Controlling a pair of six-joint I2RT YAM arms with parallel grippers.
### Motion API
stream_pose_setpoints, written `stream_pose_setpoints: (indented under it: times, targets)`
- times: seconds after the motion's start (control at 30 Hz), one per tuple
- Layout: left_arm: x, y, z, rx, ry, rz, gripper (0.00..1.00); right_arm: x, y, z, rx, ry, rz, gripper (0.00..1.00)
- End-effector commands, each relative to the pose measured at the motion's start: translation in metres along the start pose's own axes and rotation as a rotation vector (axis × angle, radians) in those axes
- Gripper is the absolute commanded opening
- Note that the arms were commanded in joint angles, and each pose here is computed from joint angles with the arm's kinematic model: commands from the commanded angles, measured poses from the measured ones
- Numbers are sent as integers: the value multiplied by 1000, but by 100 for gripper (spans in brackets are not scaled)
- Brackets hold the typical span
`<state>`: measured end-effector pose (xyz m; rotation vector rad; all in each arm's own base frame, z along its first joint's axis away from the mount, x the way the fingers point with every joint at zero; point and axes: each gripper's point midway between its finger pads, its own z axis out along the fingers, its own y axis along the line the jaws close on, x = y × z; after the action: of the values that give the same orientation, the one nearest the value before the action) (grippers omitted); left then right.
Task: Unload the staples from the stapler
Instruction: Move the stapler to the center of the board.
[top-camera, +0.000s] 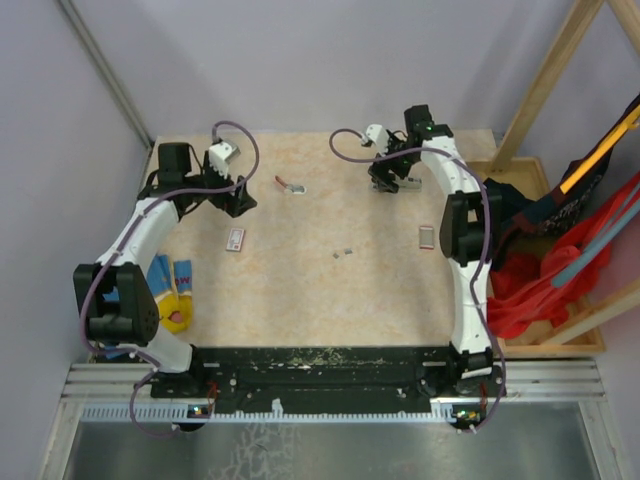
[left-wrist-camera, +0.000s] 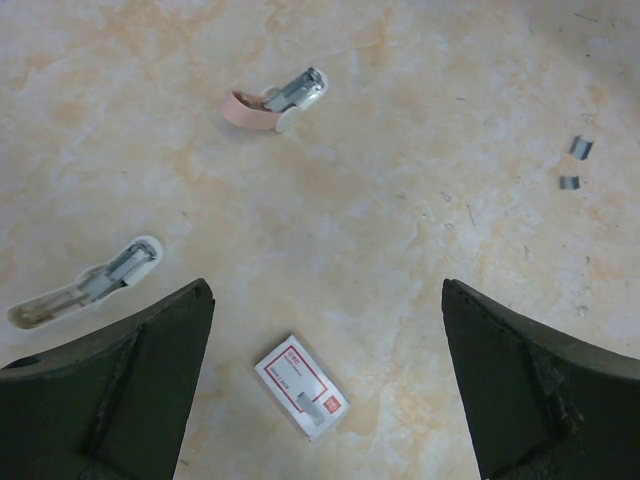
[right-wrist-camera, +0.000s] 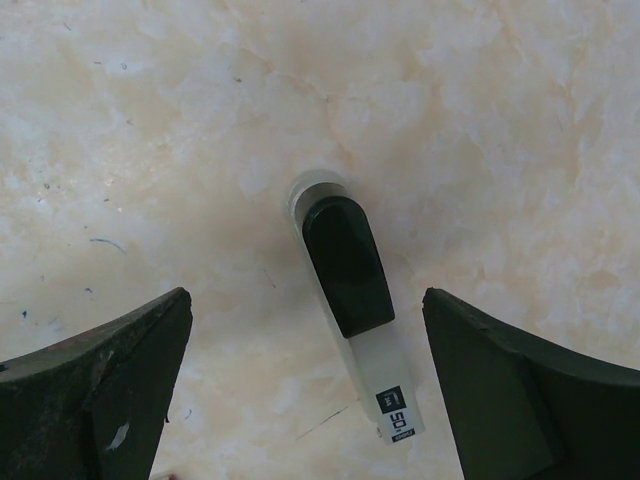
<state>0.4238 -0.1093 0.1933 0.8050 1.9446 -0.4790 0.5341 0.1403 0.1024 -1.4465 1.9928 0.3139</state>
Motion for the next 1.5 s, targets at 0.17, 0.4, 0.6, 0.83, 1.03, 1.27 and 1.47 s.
stream_pose_setpoints:
  times: [0.17, 0.4, 0.6, 0.83, 1.03, 1.27, 1.47]
  targets:
    - [22, -49, -2, 216, 1, 34, 100, -8, -6, 4, -36, -52, -50, 95]
    - [30, -73, -3, 287, -7, 105, 100, -2, -14, 25, -45, -59, -41, 91]
    - [34, -87, -2, 347, -5, 118, 99, 3, -14, 35, -63, -67, -61, 82]
    - [40, -95, 4, 382, 27, 116, 97, 1, -9, 36, -90, -85, -101, 65]
    - [45, -100, 6, 409, 35, 107, 96, 2, -3, 34, -113, -86, -119, 56]
    - [48, -104, 7, 434, 37, 102, 95, -5, 10, 28, -131, -120, -144, 36]
    - [49, -107, 8, 449, 38, 102, 95, -21, 34, 28, -173, -143, -167, 31]
